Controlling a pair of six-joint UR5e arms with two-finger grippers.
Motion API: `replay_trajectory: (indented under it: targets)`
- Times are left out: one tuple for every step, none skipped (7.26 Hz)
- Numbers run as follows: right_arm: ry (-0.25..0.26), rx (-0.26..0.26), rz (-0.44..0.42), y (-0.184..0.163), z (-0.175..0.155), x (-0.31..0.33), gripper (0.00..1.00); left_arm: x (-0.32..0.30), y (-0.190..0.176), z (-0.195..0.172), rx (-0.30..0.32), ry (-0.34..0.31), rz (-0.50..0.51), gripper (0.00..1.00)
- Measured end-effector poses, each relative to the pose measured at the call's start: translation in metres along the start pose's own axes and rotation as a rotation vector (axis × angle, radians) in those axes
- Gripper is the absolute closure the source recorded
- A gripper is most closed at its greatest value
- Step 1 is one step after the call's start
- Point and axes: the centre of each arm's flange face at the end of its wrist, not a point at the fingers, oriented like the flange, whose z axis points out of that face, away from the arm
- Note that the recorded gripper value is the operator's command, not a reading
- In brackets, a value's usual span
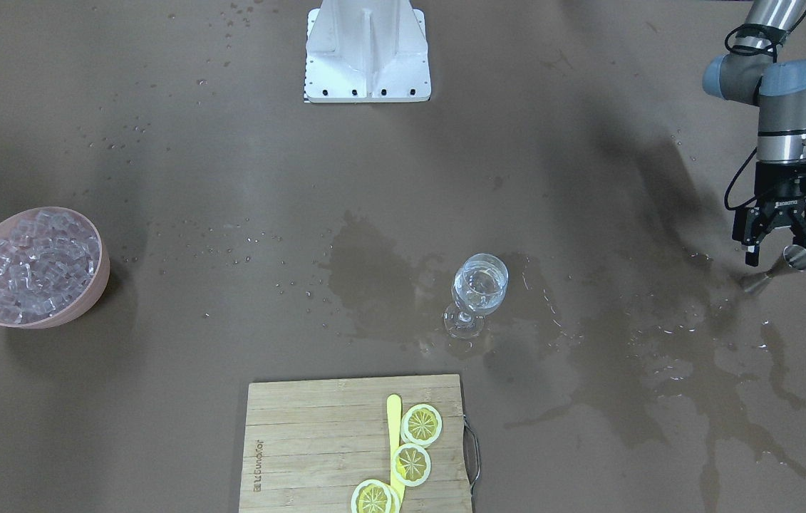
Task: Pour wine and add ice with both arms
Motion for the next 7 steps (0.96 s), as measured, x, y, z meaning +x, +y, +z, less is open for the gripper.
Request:
replay_trajectory:
  targets:
    - [-0.005, 0.007, -0.002, 0.002, -0.006, 0.001, 1.0, 0.001, -0.001, 0.0, 0.03, 0.0, -0.012, 0.06]
    - [-0.01, 0.017, -0.003, 0.004, -0.014, 0.002, 1.0, 0.001, -0.001, 0.0, 0.054, -0.004, -0.041, 0.07]
    - [-0.013, 0.026, -0.003, 0.007, -0.022, 0.002, 1.0, 0.002, 0.0, 0.002, 0.072, -0.009, -0.068, 0.07]
    - [-0.011, 0.033, -0.006, 0.011, -0.027, 0.004, 1.0, 0.003, 0.002, 0.006, 0.083, -0.013, -0.081, 0.07]
    - [-0.007, 0.035, -0.017, 0.015, -0.029, 0.006, 1.0, 0.002, 0.004, 0.011, 0.088, -0.014, -0.086, 0.09]
    - [-0.005, 0.034, -0.028, 0.016, -0.03, 0.007, 1.0, 0.0, 0.007, 0.014, 0.091, -0.014, -0.088, 0.11]
    - [-0.003, 0.032, -0.032, 0.017, -0.029, 0.008, 1.0, 0.001, 0.008, 0.016, 0.092, -0.014, -0.089, 0.14]
